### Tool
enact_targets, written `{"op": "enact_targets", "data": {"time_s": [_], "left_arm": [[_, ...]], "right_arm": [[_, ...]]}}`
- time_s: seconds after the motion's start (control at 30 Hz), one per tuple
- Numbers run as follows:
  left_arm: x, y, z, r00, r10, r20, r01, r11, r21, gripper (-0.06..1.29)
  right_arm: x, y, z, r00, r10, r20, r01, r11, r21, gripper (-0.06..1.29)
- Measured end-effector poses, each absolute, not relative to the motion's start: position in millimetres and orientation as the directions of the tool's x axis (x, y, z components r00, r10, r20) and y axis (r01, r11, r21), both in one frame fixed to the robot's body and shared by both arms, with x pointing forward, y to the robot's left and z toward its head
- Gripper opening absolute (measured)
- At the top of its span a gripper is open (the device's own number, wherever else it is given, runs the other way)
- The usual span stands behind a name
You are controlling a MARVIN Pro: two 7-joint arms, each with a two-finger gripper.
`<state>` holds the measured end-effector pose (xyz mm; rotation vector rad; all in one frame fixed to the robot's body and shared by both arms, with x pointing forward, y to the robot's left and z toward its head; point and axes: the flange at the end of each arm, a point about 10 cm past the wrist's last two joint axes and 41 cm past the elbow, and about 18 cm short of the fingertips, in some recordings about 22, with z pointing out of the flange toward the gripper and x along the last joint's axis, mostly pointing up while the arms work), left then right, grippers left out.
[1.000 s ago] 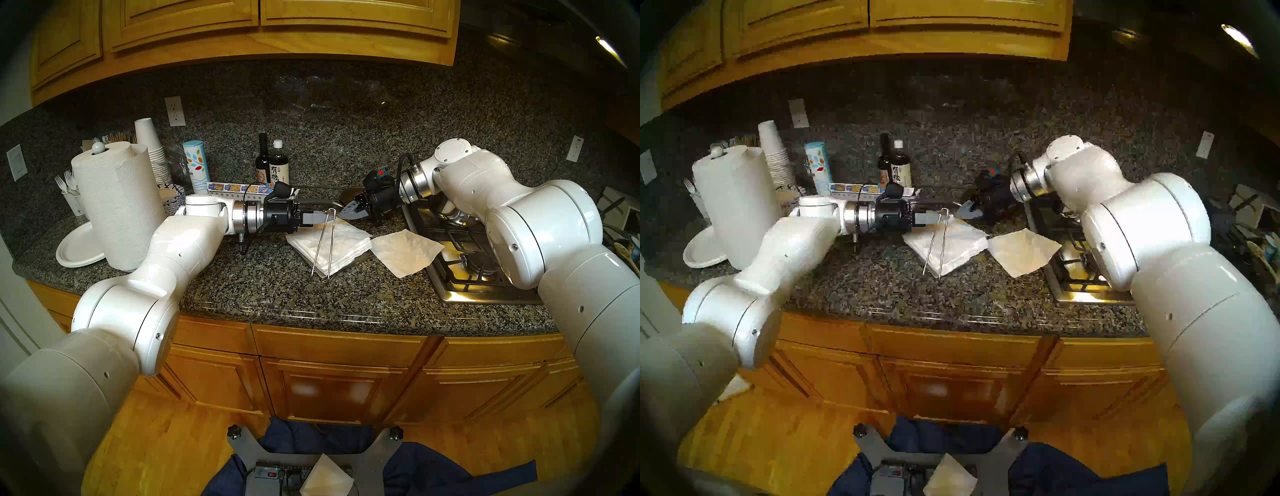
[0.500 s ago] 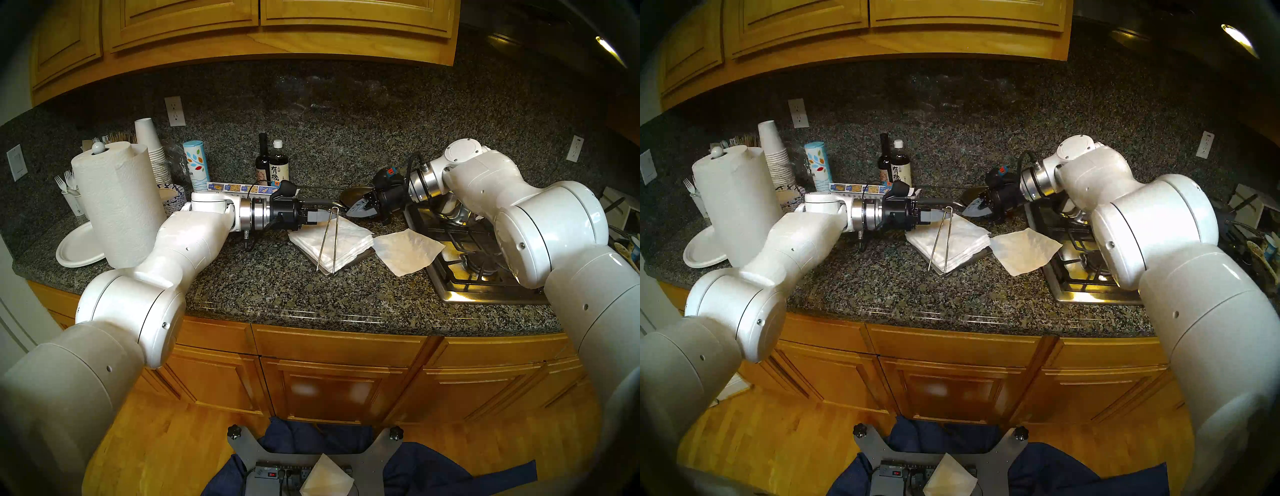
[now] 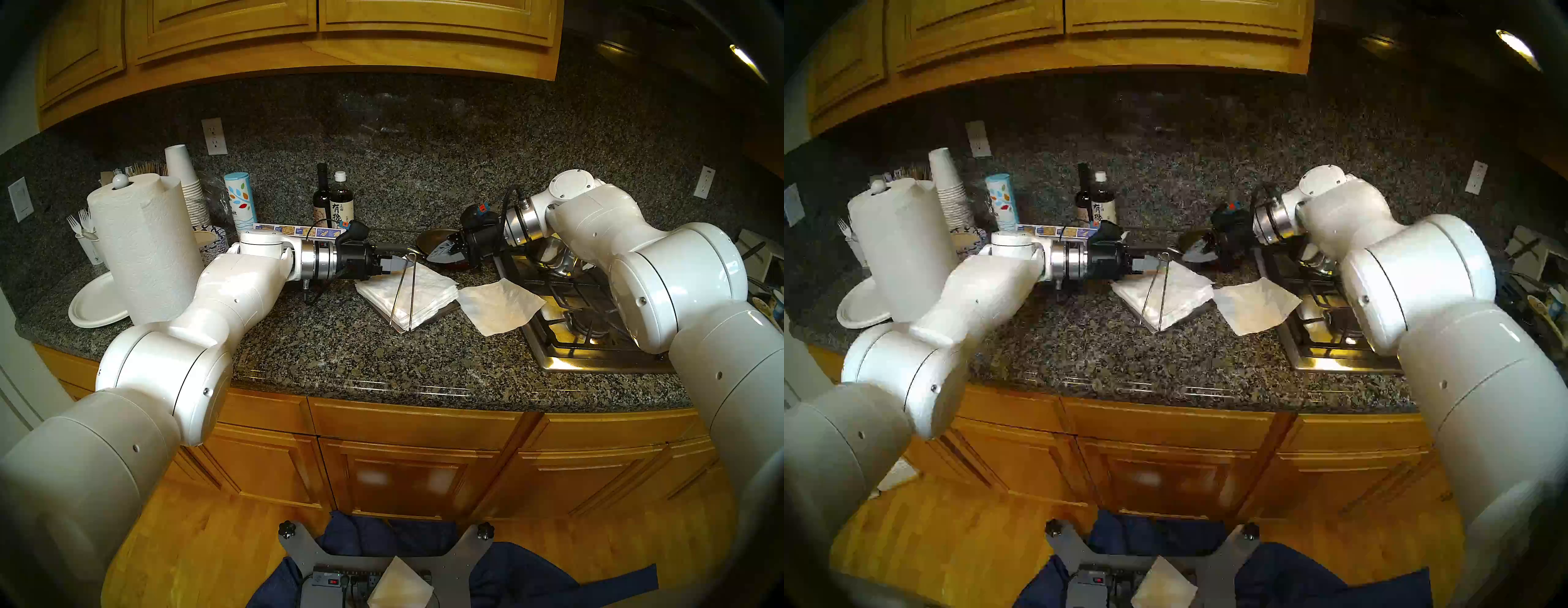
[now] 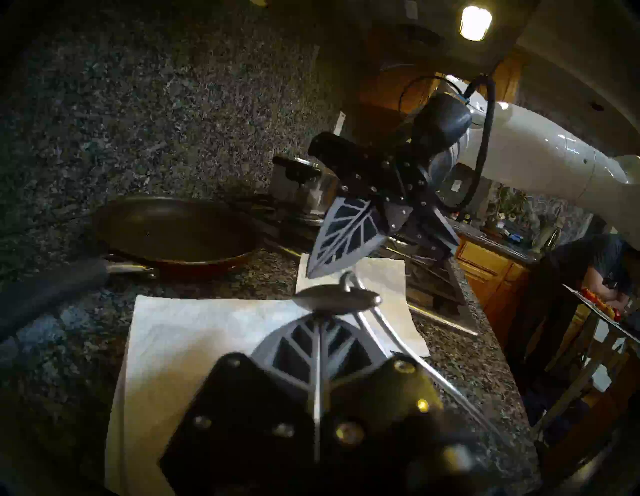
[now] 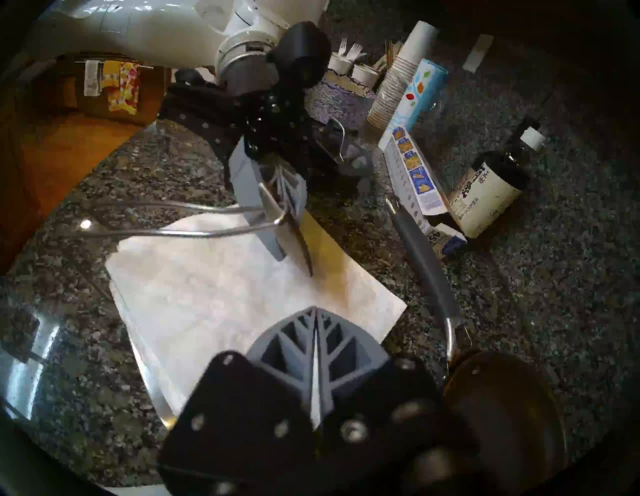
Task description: Take napkin out of napkin holder
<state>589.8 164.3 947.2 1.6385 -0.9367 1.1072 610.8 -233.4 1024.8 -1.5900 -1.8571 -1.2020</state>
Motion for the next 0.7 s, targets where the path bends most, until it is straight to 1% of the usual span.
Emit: {"op": "enact_targets", "data": {"time_s": [0.4, 0.7], "left_arm": [[593.8, 164.9, 950.4, 0.251, -0.155, 0.956, -0.930, -0.314, 0.193, -0.02], [595.2, 158.6, 950.4, 0.174, -0.217, 0.961, -0.942, -0.320, 0.098, -0.02]], "right_arm": [[613.2, -214.5, 1027.4, -0.300, 0.569, 0.766, 0.931, -0.001, 0.366, -0.02], [614.5, -210.4, 1031.1, -0.314, 0.567, 0.761, 0.925, 0.002, 0.380, -0.01]]}}
